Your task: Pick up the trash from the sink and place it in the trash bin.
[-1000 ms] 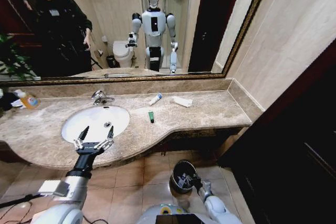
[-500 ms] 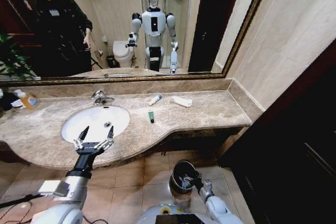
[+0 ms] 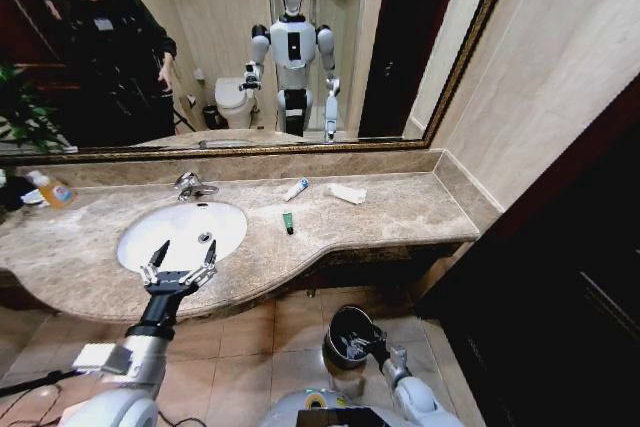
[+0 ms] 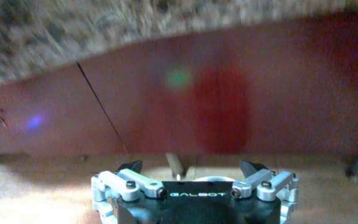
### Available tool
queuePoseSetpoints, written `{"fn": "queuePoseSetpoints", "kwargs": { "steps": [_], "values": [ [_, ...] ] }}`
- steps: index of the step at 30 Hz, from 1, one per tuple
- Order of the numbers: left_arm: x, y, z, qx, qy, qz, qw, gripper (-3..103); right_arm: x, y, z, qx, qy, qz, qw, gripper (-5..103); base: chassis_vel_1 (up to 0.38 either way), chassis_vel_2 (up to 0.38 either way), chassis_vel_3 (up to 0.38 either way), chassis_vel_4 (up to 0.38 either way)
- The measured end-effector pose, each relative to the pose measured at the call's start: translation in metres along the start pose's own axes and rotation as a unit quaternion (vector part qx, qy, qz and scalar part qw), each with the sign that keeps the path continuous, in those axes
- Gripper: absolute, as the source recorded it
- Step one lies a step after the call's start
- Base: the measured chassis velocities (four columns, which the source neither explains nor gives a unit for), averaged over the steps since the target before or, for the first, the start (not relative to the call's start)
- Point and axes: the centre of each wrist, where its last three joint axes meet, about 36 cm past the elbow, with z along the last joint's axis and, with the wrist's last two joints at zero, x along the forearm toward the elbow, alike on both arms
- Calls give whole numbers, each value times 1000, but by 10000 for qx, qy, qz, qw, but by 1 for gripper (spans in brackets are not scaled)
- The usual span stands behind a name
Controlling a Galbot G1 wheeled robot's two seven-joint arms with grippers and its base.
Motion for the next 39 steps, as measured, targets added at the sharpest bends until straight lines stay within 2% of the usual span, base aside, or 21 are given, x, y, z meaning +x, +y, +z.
{"fn": "queuePoseSetpoints", "kwargs": {
  "steps": [5,8,9,12,17,20,25,30,35,38,39],
  "values": [
    [0,0,0,0,0,0,10000,100,17,14,-32,164,-487,-154,9986,100,0,0,0,0],
    [0,0,0,0,0,1,10000,100,34,29,-66,458,-1101,-267,9925,100,0,0,0,0],
    [0,0,0,0,0,1,10000,100,34,29,-66,458,-1101,-267,9925,100,0,0,0,0],
    [0,0,0,0,0,0,10000,100,61,53,-111,507,-1767,-372,9823,100,0,0,0,0],
    [0,0,0,0,0,0,10000,100,75,71,-144,455,-2170,-465,9740,100,0,0,0,0],
    [0,0,0,0,0,0,10000,100,77,93,-184,504,-2541,-695,9634,100,0,0,0,0],
    [0,0,0,0,0,0,10000,100,56,106,-220,653,-2611,-1010,9578,100,0,0,0,0],
    [0,0,0,0,0,1,10000,100,43,112,-245,800,-2501,-1177,9577,100,0,0,0,0],
    [0,0,0,0,1,1,10000,100,3,113,-281,970,-2438,-1344,9556,100,0,0,0,0],
    [0,0,0,0,0,0,10000,100,-13,117,-291,902,-2312,-1369,9590,100,0,0,0,0],
    [0,0,0,0,0,0,10000,100,-21,124,-301,753,-2151,-1427,9632,100,0,0,0,0]
  ]
}}
